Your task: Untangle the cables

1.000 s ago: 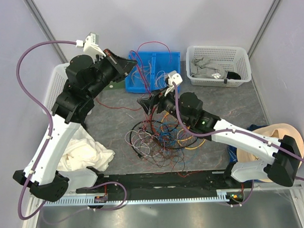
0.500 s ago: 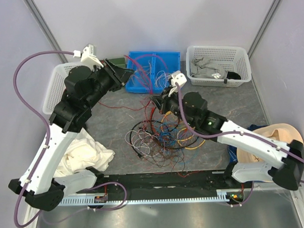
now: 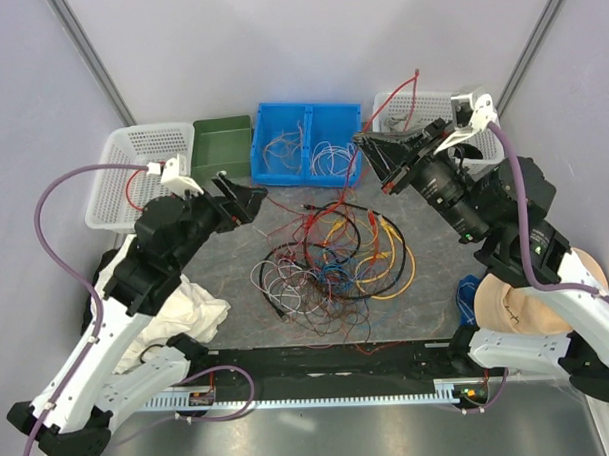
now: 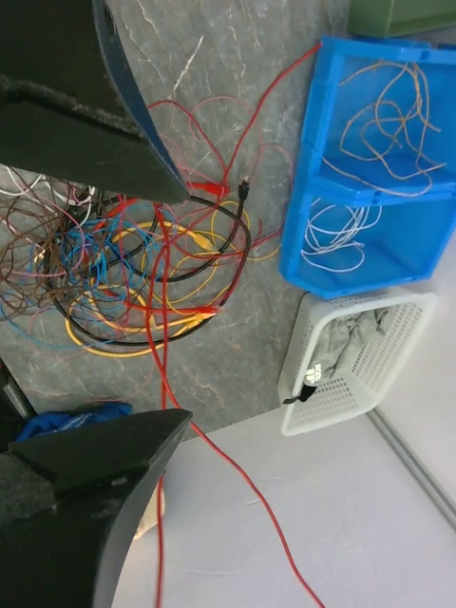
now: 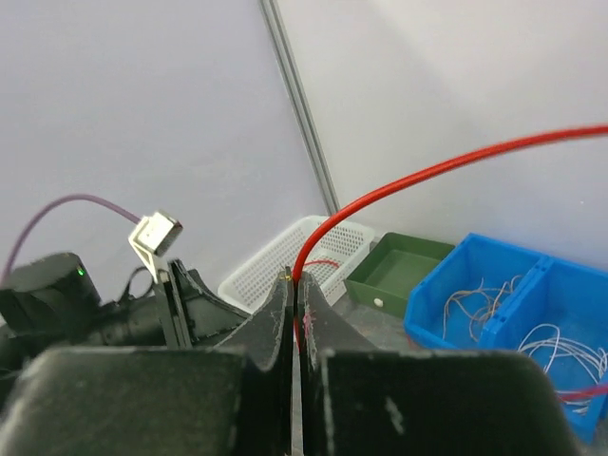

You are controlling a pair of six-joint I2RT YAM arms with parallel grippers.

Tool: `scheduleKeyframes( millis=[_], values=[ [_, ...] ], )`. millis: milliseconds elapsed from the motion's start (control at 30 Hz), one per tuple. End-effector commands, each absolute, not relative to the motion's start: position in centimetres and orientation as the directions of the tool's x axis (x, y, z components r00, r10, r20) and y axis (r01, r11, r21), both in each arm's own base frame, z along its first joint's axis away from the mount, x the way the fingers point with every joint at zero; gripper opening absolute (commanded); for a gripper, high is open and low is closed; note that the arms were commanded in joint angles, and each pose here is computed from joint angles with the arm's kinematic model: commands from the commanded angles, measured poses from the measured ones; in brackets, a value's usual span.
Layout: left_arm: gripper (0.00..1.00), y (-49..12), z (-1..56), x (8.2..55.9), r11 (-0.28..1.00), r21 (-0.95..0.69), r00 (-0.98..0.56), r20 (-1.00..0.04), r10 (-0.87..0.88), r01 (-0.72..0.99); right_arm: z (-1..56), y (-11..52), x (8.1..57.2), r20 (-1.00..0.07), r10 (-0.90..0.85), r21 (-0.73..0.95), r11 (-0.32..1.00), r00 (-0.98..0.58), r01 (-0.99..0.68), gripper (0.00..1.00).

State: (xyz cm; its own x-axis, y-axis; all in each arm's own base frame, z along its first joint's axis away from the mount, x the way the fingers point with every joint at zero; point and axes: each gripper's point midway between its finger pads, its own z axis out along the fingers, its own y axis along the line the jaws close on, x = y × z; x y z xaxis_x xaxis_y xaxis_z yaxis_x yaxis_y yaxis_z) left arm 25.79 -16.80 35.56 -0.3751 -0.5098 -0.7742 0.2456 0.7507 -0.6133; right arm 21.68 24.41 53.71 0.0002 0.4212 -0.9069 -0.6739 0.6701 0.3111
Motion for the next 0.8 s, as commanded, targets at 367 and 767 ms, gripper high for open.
scheduleKeyframes(
  millis=[367,767],
  values=[
    [0.99,-21.3,37.5,21.8,0.493,-0.319,0.030,-0.816,-0.577,0.809,58.7,26.6,20.1,-0.886,0.437,0.401,0.557,-0.154,-0.727,0.00],
    [0.99,-28.5,34.1,20.9,0.428,-0.029,0.127,-0.935,-0.331,0.904,59.1,28.5,19.8,-0.871,0.422,0.455,0.502,-0.252,-0.736,0.00]
  ],
)
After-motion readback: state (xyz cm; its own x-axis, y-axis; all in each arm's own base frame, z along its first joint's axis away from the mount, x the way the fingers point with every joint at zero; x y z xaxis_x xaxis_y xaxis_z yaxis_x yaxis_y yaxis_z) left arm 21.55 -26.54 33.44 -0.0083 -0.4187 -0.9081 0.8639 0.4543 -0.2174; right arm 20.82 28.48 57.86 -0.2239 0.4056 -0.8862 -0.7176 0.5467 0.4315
